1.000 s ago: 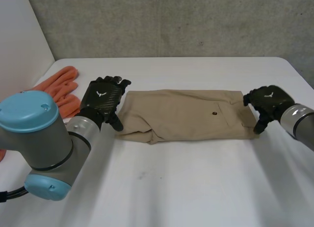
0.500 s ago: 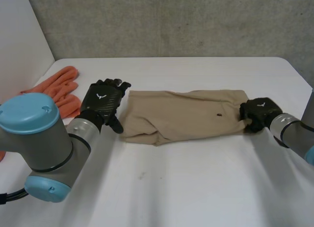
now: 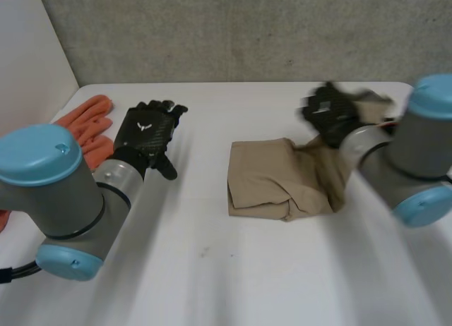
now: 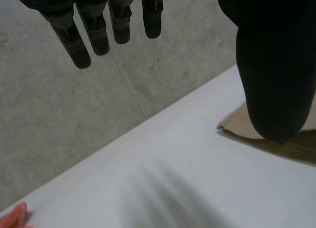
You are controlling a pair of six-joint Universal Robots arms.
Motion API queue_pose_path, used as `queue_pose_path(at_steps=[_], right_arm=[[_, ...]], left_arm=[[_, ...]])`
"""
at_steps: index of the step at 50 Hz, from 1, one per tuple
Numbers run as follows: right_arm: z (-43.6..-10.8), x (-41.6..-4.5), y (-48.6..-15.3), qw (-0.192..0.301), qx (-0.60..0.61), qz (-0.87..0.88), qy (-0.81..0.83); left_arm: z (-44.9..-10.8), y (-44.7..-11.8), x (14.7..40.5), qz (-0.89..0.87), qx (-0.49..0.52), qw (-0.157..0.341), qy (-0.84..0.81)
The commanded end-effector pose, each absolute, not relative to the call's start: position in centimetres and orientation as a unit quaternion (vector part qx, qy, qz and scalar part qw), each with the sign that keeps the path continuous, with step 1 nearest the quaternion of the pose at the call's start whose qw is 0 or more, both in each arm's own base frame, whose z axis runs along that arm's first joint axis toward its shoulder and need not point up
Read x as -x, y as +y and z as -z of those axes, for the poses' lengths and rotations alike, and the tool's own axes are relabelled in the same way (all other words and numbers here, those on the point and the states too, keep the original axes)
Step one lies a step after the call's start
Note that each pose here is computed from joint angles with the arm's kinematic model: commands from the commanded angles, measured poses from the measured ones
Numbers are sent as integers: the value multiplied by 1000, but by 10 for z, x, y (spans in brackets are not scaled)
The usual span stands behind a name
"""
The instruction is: Fold the laundry.
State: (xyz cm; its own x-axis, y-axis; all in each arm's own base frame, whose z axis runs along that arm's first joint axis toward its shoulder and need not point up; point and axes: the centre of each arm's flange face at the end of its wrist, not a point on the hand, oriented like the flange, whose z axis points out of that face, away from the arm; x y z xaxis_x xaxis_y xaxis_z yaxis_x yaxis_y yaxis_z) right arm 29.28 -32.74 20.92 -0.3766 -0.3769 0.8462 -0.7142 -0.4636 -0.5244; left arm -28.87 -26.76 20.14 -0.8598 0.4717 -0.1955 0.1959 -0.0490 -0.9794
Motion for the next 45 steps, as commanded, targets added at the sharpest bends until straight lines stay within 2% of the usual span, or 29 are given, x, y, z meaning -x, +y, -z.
queue_pose_path(at_steps=[1,5,8,12,13,16,17,20,23,25,30,37,42,45], right_arm=[[-173,-358,-253,-29,-636,-653,-410],[-158,-359,-245,-58,-647,-627,-430],[-162,-356,-243,-63,-641,-615,-454],[-183,-344,-256,-96,-570,-620,-530],[-199,-332,-272,-115,-508,-633,-573],[-229,-312,-292,-154,-411,-650,-620],[-241,-306,-298,-188,-357,-650,-644],[-241,-297,-308,-213,-305,-632,-679],[-227,-290,-319,-204,-287,-602,-717],[-217,-287,-324,-181,-297,-584,-734],[-186,-287,-337,-131,-322,-551,-758],[-138,-290,-347,-114,-334,-513,-783],[-126,-289,-346,-102,-350,-501,-785],[-130,-285,-346,-92,-354,-501,-784]], left_arm=[[-221,-278,295,-708,234,102,-659],[-233,-285,302,-722,231,106,-643],[-235,-291,310,-728,232,109,-636],[-239,-299,323,-737,234,119,-623],[-239,-300,327,-738,235,123,-620],[-235,-302,344,-739,248,138,-611],[-234,-303,349,-738,252,142,-610],[-221,-298,371,-723,281,171,-608],[-202,-291,389,-693,313,195,-620],[-189,-286,400,-674,326,208,-629],[-157,-281,412,-643,342,212,-652],[-111,-279,403,-583,355,191,-705],[-102,-281,395,-564,354,173,-726],[-111,-281,394,-568,352,174,-724]])
